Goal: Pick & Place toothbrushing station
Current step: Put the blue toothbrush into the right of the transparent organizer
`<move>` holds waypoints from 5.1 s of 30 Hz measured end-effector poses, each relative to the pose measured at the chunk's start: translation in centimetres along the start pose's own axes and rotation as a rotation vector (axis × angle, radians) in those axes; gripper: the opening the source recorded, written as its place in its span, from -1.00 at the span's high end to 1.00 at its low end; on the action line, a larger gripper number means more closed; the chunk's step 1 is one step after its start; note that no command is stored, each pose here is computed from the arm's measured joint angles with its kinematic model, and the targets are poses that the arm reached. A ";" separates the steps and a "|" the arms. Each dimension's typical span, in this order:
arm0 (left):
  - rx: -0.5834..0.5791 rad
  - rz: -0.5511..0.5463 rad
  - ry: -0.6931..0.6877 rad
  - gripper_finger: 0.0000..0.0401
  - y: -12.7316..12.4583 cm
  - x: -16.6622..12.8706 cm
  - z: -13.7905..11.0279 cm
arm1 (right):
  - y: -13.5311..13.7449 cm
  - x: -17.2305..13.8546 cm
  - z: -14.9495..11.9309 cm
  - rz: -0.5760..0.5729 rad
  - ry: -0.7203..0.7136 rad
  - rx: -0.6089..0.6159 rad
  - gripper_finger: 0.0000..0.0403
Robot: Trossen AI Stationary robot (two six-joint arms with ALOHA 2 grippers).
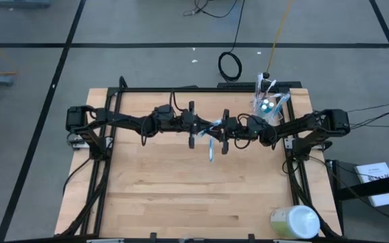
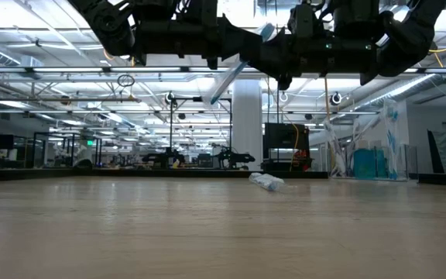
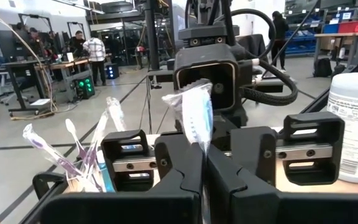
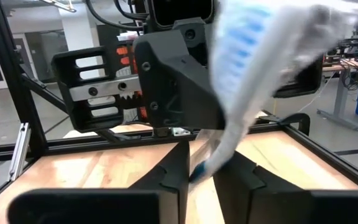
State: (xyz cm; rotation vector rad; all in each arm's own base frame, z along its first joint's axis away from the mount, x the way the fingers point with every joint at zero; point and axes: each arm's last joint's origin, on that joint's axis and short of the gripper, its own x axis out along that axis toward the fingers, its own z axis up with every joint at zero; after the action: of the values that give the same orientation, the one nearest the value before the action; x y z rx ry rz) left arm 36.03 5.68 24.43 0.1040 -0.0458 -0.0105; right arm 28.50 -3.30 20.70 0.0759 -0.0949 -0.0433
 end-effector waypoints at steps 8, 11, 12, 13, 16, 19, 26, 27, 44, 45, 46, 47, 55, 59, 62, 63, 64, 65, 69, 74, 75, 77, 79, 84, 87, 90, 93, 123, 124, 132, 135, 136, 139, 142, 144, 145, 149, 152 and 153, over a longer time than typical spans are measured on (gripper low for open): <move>-0.011 -0.006 0.007 0.81 -0.5 0.1 0.0 | 0.0 0.0 -0.1 0.003 0.014 0.001 0.85; -0.014 -0.006 0.008 0.69 -0.8 0.1 0.0 | -0.2 0.0 -0.2 -0.005 0.027 0.014 0.86; -0.005 -0.008 0.007 0.64 -0.9 0.1 0.0 | -0.4 0.0 -0.3 -0.009 0.032 0.024 0.86; 0.004 -0.012 0.006 0.58 -1.1 0.2 0.0 | -0.5 -0.1 -0.3 -0.013 0.036 0.033 0.86; 0.016 -0.017 -0.003 0.36 -1.4 0.2 0.1 | -0.8 -0.4 0.1 -0.027 0.071 0.046 0.86; 0.001 -0.008 -0.015 0.15 -1.6 0.2 0.3 | -1.0 -1.3 0.6 -0.071 0.150 0.053 0.87; -0.002 0.001 0.010 -0.14 -1.6 0.2 0.1 | -0.5 -5.0 3.6 -0.293 0.261 0.014 0.87; -0.002 0.000 0.017 -0.16 -1.6 0.2 0.0 | -0.3 -5.6 4.0 -0.327 0.271 0.014 0.87; -0.005 0.002 0.054 -0.19 -1.6 0.2 -0.4 | 0.5 -15.4 5.0 -0.944 0.404 0.133 0.87; -0.005 0.002 0.055 -0.19 -1.6 0.2 -0.4 | 0.5 -15.8 5.0 -0.961 0.405 0.142 0.87; -0.006 0.001 0.056 -0.19 -1.6 0.2 -0.4 | 0.5 -16.2 5.0 -0.972 0.404 0.152 0.87; -0.005 0.001 0.056 -0.19 -1.6 0.2 -0.4 | 0.4 -16.5 5.0 -0.988 0.396 0.158 0.87; -0.006 0.001 0.063 -0.19 -1.6 0.2 -0.5 | 0.1 -18.7 6.0 -1.070 0.282 0.189 0.88; -0.008 0.000 0.075 -0.19 -1.6 0.2 -0.6 | -0.2 -19.5 6.4 -1.099 0.252 0.192 0.88; -0.008 0.000 0.075 -0.19 -1.6 0.2 -0.6 | -0.5 -20.2 6.6 -1.136 0.258 0.190 0.89; -0.008 0.000 0.075 -0.19 -1.6 0.2 -0.6 | -0.6 -20.4 6.8 -1.156 0.263 0.193 0.89; -0.007 0.000 0.075 -0.19 -1.6 0.2 -0.6 | -0.6 -20.7 7.1 -1.177 0.263 0.201 0.89; -0.007 0.000 0.075 -0.19 -1.6 0.2 -0.6 | -0.7 -21.0 7.4 -1.196 0.268 0.210 0.89; -0.007 0.000 0.075 -0.19 -1.6 0.2 -0.6 | -0.9 -21.5 7.8 -1.219 0.315 0.251 0.89; -0.007 0.000 0.075 -0.19 -1.6 0.2 -0.6 | -1.1 -22.0 7.3 -1.236 0.391 0.314 0.89; -0.007 0.000 0.075 -0.19 -1.6 0.2 -0.6 | -1.2 -22.1 7.0 -1.254 0.401 0.319 0.89; -0.007 0.000 0.075 -0.19 -1.6 0.2 -0.6 | -1.3 -22.2 6.5 -1.283 0.423 0.322 0.89; -0.007 0.000 0.075 -0.19 -1.6 0.2 -0.6 | -1.5 -22.1 6.0 -1.296 0.440 0.320 0.89; -0.007 0.000 0.075 -0.19 -1.6 0.2 -0.6 | -1.7 -21.8 5.2 -1.312 0.457 0.318 0.89; -0.007 0.000 0.075 -0.19 -1.6 0.2 -0.6 | -1.9 -21.6 4.8 -1.308 0.448 0.318 0.89; -0.007 0.000 0.075 -0.19 -1.6 0.2 -0.6 | -2.0 -21.4 4.1 -1.300 0.447 0.333 0.88; -0.007 0.000 0.075 -0.19 -1.6 0.2 -0.6 | -2.1 -21.2 3.2 -1.293 0.454 0.341 0.86; -0.008 -0.001 0.081 -0.19 -1.6 0.2 -0.6 | -2.8 -20.9 2.3 -1.373 0.369 0.270 0.14; -0.008 -0.001 0.082 -0.19 -1.6 0.2 -0.6 | -2.9 -20.8 2.5 -1.377 0.360 0.249 0.13; -0.009 -0.001 0.082 -0.19 -1.6 0.2 -0.6 | -3.2 -19.8 4.1 -1.393 0.260 0.067 0.16; -0.008 -0.001 0.082 -0.19 -1.6 0.2 -0.6 | -3.3 -19.4 4.9 -1.385 0.229 -0.001 0.17; -0.008 -0.001 0.082 -0.19 -1.6 0.2 -0.6 | -3.3 -19.2 5.2 -1.380 0.220 -0.023 0.17; -0.008 -0.001 0.082 -0.19 -1.6 0.2 -0.6 | -3.4 -18.9 6.1 -1.375 0.182 -0.085 0.17; 0.000 -0.001 0.085 -0.19 -1.6 0.2 -0.7 | -3.4 -18.7 6.9 -1.362 0.142 -0.121 0.17; 0.010 -0.002 0.089 -0.19 -1.6 0.2 -0.7 | -3.3 -18.5 7.2 -1.345 0.119 -0.126 0.17; 0.012 -0.003 0.090 -0.19 -1.6 0.2 -0.7 | -3.3 -18.4 7.3 -1.315 0.110 -0.119 0.17; 0.014 -0.004 0.099 -0.19 -1.6 0.2 -0.8 | -3.2 -18.0 7.4 -1.161 0.086 -0.081 0.17; 0.014 -0.004 0.105 -0.19 -1.6 0.2 -0.9 | -3.0 -17.5 7.4 -0.998 0.071 -0.026 0.17; 0.014 -0.005 0.108 -0.19 -1.6 0.2 -0.9 | -2.9 -17.2 7.4 -0.936 0.070 -0.007 0.17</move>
State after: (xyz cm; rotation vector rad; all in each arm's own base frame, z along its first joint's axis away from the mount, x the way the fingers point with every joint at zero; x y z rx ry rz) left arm 36.25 4.13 23.37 0.1184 0.0624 -0.0093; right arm 10.52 -5.92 26.21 0.1091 0.0183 -0.9747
